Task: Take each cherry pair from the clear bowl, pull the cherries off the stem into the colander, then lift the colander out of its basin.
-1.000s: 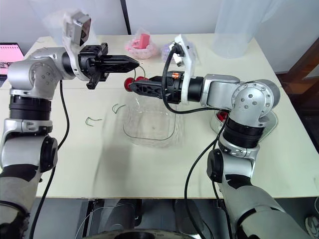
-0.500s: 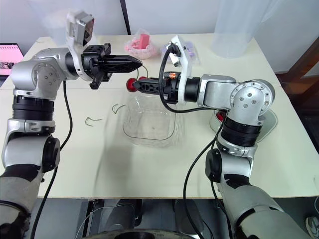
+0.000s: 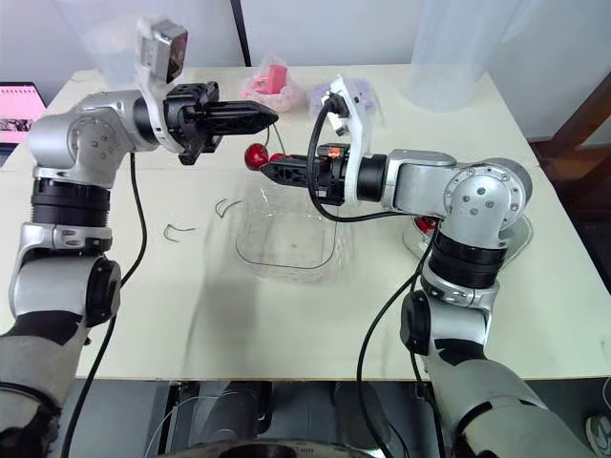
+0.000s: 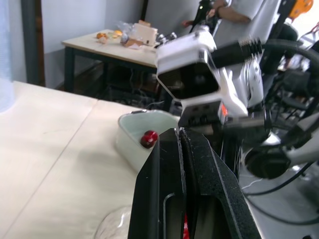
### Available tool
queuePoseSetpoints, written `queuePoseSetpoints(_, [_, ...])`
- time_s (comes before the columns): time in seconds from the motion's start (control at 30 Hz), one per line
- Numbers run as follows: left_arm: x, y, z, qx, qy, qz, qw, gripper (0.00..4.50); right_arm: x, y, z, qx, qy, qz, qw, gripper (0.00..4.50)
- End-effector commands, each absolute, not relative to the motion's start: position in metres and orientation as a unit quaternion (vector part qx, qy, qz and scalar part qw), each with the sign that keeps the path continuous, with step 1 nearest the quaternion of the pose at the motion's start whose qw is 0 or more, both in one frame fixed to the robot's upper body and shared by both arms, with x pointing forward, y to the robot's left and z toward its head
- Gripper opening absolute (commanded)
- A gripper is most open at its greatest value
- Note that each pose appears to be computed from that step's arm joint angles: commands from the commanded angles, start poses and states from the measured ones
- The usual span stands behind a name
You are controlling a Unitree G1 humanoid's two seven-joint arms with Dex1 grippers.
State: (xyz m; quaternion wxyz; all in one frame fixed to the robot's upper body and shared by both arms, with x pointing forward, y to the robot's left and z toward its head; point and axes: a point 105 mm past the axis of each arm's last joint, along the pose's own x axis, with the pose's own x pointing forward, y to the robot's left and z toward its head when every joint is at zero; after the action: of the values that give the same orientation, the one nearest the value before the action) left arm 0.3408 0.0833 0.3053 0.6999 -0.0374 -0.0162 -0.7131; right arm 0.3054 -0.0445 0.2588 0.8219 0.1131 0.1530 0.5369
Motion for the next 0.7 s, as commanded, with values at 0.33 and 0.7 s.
queuePoseSetpoints(0.33, [0.334,0.094,0.348,-0.048,-0.091,-0.707,0.7,0.0,0.302,-0.05,0.229,0.075,0.2,0.521,0.826,0.7])
queuePoseSetpoints(0.7, [0.336,0.094,0.337,-0.033,-0.08,-0.703,0.706,0.0,0.308,-0.082,0.248,0.014,0.143,0.485,0.863,0.7])
